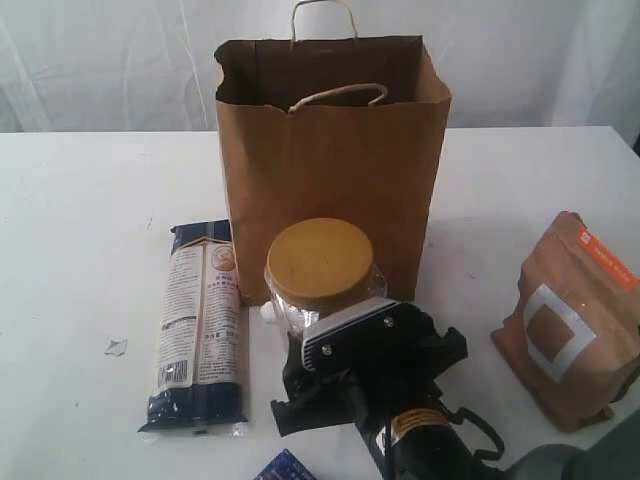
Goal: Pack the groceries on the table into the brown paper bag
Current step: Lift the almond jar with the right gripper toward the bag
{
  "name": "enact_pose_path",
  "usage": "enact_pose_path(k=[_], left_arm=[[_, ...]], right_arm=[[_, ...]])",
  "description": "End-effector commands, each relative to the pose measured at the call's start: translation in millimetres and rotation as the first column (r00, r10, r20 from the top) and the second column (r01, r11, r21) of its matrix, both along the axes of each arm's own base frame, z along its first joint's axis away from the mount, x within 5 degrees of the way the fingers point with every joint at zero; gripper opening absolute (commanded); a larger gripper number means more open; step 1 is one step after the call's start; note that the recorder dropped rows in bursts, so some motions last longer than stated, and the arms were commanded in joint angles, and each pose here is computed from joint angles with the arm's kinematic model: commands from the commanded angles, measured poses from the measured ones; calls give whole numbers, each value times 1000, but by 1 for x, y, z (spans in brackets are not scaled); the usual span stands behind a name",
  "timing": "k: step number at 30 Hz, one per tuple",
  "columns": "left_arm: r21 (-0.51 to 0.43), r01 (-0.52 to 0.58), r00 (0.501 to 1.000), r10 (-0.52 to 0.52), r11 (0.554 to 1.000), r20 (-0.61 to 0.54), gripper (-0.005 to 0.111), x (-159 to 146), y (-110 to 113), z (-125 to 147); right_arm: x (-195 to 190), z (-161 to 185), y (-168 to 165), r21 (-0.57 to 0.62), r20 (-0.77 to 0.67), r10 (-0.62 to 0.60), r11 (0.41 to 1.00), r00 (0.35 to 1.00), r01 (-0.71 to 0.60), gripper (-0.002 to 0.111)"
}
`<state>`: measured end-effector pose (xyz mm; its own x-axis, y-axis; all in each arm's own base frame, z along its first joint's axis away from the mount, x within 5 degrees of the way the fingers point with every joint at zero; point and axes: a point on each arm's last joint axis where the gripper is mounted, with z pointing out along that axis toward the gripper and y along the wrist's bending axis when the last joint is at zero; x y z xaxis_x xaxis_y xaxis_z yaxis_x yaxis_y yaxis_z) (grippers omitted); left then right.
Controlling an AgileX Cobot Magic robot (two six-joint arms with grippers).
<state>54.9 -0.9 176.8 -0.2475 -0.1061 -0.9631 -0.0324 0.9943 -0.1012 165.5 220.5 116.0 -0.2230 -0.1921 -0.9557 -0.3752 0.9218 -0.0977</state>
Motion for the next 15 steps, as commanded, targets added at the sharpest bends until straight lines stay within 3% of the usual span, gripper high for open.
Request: enact_pose_path(k=[1,6,9,15], left_arm=[[2,9,1000,-9,1000,0,0,0,0,-1],[2,9,1000,-9,1000,0,0,0,0,-1],[2,9,1000,-9,1000,0,0,0,0,-1],[2,9,1000,-9,1000,0,0,0,0,-1]], right_arm=[[-4,9,-8,5,-3,1,1000,1000,-1,0],[-14,25,-24,122,-88,-2,992,996,12,0],[-22,28,-31,123,-168,30,992,985,-9,0],[-33,34,-52,136,-180,54,990,982,-29,0]])
